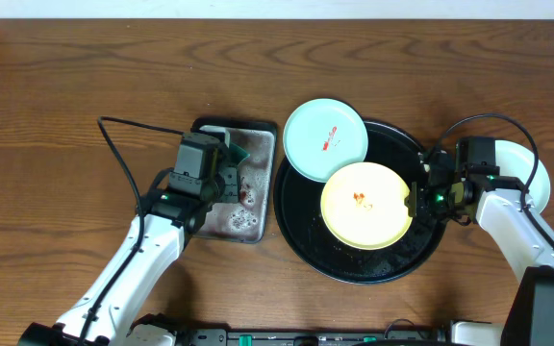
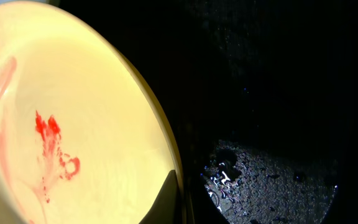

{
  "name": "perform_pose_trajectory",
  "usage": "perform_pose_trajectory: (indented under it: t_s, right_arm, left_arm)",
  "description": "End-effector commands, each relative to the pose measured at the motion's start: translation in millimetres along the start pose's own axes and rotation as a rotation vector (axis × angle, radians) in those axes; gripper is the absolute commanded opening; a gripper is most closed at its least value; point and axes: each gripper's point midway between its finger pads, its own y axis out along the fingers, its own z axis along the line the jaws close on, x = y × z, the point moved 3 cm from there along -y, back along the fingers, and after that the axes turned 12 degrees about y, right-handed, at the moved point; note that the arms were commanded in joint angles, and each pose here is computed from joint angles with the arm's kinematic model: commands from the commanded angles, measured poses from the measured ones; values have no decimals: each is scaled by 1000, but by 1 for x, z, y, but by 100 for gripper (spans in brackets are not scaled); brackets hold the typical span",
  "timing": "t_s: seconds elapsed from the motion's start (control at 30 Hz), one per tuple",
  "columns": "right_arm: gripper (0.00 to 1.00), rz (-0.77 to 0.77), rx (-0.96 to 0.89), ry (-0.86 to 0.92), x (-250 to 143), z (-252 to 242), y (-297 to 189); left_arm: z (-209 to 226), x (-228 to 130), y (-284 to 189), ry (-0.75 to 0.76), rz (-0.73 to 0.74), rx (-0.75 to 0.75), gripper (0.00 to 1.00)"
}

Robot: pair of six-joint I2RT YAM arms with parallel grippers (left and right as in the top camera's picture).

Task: Clean dirty plates on tray and stack at the side

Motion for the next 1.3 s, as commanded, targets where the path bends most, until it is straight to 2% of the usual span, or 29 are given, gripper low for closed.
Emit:
perform_pose_trajectory:
  t_s: [0.0,0.9,1.0,1.2,1.27]
  right_arm:
    - [1,16,3,-19,-4,2,3]
    - [1,14,3,-20,-3,2,3]
    - [1,16,3,-19,-4,2,3]
    - [1,37,-1,-11,-9,0,4]
    - [1,46,-4,-7,-12,-1,5]
  left_arm:
    - [8,2,-3,11,-10,71,8]
    - [7,-4,-2,-16,19,64,7]
    - [8,-6,-2,-48,28,66,8]
    - [7,-15,-2,-204,62,73,7]
    - [4,-16,-2,-208,66,68,7]
